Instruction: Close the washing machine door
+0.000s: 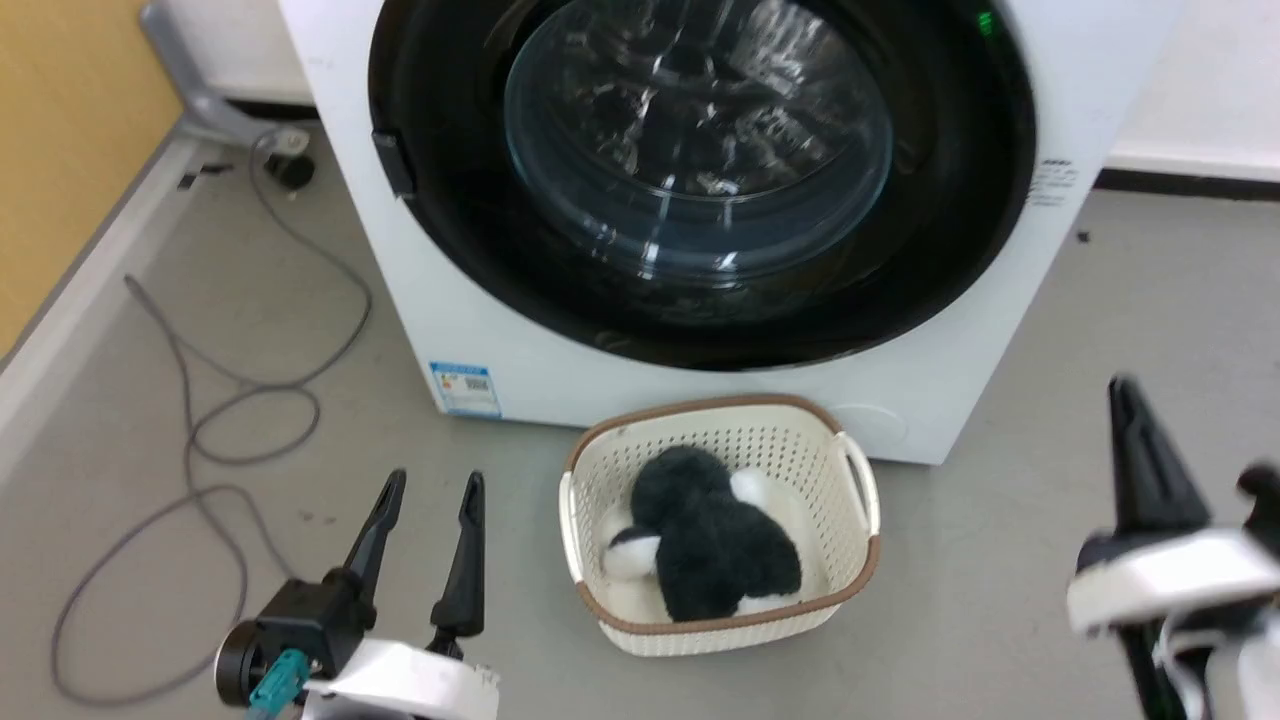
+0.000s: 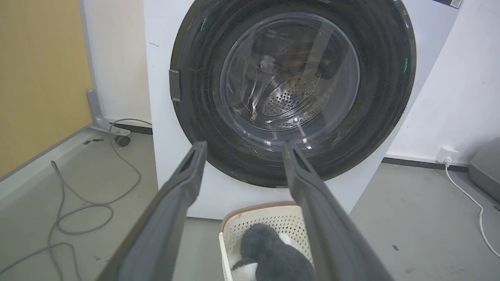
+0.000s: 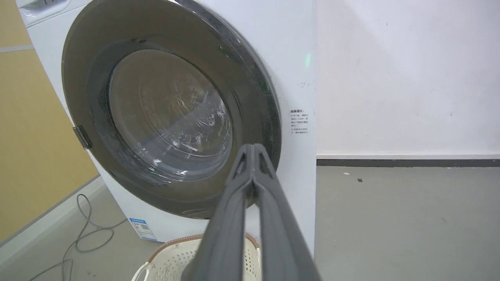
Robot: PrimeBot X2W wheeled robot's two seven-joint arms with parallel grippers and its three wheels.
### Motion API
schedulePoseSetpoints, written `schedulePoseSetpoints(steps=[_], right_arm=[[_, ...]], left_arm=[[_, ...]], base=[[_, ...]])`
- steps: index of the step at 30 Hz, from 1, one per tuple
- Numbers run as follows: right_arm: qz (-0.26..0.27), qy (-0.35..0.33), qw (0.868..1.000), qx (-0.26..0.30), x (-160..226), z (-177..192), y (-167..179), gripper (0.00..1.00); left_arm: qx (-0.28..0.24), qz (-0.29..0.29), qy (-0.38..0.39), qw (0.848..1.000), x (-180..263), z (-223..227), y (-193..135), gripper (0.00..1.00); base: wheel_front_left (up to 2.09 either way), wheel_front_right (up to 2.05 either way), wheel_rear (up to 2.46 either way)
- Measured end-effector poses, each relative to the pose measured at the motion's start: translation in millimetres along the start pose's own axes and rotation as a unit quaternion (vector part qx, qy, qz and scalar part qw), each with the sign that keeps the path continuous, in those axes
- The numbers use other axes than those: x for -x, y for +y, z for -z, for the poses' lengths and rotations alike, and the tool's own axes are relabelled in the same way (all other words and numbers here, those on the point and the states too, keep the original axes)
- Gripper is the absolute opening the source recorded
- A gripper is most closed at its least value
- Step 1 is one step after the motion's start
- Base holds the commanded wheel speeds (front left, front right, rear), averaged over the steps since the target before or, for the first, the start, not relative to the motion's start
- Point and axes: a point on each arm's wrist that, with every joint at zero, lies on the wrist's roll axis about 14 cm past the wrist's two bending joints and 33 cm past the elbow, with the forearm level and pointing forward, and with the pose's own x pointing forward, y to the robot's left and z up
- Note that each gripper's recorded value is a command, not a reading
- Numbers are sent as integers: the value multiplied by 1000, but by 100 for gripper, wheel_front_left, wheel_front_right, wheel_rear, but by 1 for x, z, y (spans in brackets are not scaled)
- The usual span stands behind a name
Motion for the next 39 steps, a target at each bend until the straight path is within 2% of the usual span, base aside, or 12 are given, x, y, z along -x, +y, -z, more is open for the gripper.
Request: schedulePoseSetpoints(steps=[6,7,8,9,22,28,29,39], right_arm=[[22,15,1000,-3,34,7,-5,0],[24,18,1000,0,40,9,-5,7],[28,18,999,3,46,9,-6,44],[31,18,999,6,50,10,-6,100],[26,26,999,18,69,17,3,100],[24,28,999,16,69,19,4,100],[24,28,999,16,69,18,4,0],[25,31,999,17,70,19,4,0]], left_arm=[[-9,9,10,1000,7,5,-5,100],[-10,10,10,1000,9,6,-6,100],[-11,9,11,1000,11,6,-5,100],[-11,8,12,1000,13,6,-5,100],[-46,-5,29,999,29,15,2,100],[-38,-13,28,999,29,14,5,100],[-38,-13,28,999,29,14,5,0],[-38,-10,32,999,28,15,3,0]], base=[[0,0,0],[0,0,0],[0,0,0],[0,0,0],[0,0,0],[0,0,0],[0,0,0],[0,0,0]])
